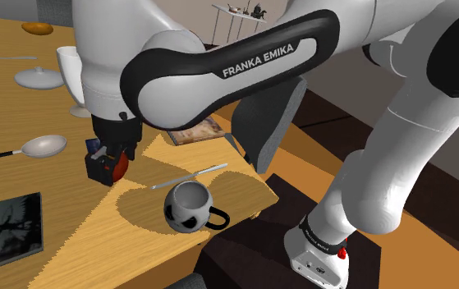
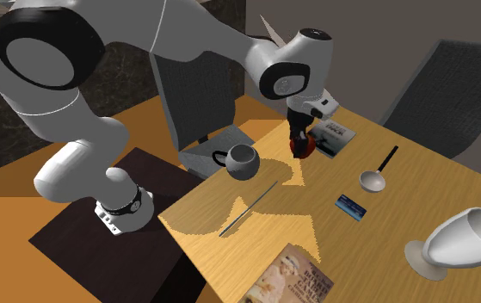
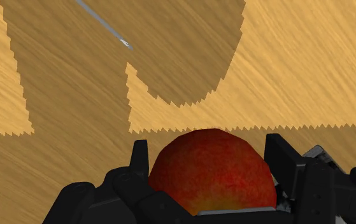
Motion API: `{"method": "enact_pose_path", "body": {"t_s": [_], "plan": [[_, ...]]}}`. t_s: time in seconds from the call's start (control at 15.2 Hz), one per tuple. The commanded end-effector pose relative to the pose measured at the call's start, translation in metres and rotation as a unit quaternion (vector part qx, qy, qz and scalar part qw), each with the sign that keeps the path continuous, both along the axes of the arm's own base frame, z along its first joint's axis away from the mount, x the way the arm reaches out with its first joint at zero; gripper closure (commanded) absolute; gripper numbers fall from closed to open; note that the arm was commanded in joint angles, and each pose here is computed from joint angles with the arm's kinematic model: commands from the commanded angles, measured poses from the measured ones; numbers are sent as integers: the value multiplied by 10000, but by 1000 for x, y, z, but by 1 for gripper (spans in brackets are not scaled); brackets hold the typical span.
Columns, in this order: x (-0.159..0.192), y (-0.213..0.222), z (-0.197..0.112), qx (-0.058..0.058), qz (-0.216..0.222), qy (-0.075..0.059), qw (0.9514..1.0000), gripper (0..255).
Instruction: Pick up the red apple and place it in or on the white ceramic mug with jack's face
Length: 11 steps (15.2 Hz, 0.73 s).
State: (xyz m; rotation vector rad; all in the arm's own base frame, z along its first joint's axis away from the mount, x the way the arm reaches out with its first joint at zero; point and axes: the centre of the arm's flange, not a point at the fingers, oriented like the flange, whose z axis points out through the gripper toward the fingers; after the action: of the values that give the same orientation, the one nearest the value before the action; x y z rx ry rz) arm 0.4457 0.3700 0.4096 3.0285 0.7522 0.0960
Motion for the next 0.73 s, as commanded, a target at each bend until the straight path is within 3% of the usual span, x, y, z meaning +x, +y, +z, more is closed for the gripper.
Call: {"method": "enact_pose_path", "body": {"t_s": [0.0,0.66], "plan": [[1,1,11,0,0,2,10000,255],[1,1,64,0,0,2,10000,255]]}}
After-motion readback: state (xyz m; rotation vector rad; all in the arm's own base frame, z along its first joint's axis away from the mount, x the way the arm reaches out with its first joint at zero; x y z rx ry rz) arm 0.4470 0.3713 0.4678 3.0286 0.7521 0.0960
